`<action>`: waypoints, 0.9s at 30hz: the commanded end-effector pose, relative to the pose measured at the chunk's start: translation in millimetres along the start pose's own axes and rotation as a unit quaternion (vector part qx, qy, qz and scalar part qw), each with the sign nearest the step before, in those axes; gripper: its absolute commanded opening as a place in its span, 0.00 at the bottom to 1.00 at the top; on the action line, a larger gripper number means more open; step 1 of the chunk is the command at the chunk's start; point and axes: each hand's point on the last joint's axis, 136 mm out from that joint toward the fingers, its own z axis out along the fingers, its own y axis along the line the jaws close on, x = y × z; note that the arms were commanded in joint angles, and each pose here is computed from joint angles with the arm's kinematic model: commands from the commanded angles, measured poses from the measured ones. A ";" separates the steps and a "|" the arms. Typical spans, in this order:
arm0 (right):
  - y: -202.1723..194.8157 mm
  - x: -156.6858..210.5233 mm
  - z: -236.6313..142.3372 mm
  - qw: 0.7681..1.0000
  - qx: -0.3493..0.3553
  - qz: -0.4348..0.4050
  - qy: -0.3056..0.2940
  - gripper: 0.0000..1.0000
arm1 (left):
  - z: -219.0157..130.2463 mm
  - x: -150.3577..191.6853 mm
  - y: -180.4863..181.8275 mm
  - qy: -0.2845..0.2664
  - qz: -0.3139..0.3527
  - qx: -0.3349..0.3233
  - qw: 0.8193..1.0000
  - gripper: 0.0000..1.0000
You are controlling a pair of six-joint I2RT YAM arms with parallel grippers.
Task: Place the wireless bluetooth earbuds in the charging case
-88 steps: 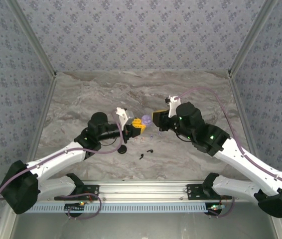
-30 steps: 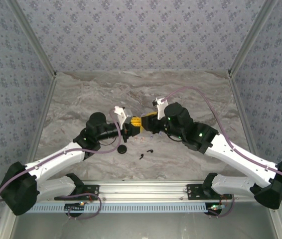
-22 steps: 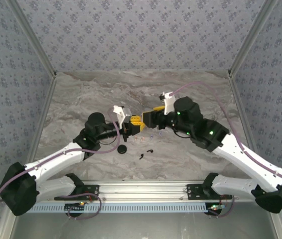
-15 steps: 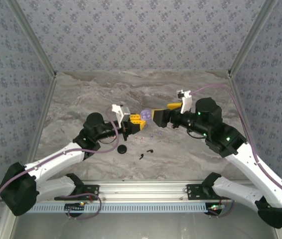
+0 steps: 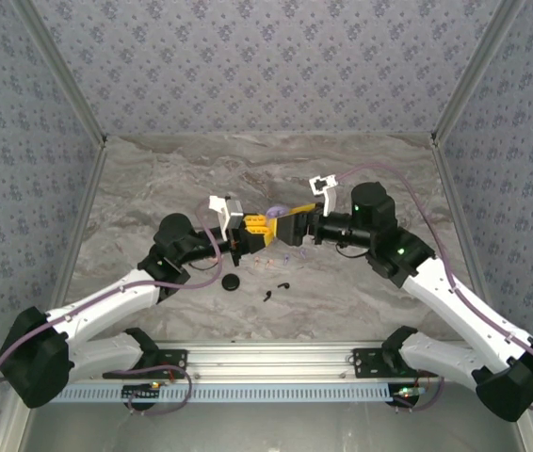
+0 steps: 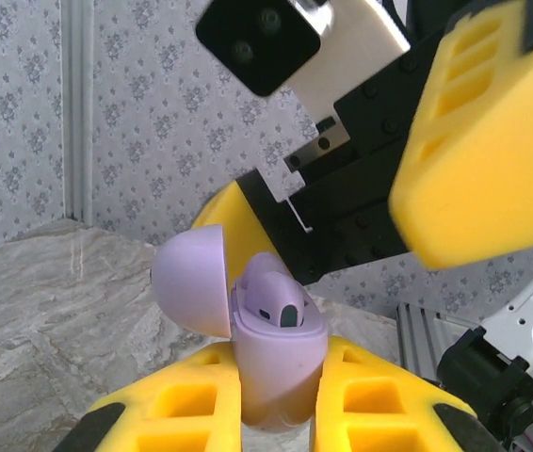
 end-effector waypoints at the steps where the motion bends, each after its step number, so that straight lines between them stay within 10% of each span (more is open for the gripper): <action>1: 29.6 -15.9 3.8 0.997 -0.063 -0.026 -0.020 1.00 | 2.3 -28.1 -15.1 -0.027 0.024 0.030 0.999 0.00; 20: 39.8 -6.4 -21.7 0.996 -0.057 -0.062 -0.041 0.95 | 4.6 -17.9 -6.0 -0.010 0.017 0.012 1.000 0.00; 27: -2.2 -9.4 -39.5 0.992 0.095 -0.066 -0.041 0.99 | 5.5 -16.5 2.7 -0.007 0.006 -0.011 1.000 0.00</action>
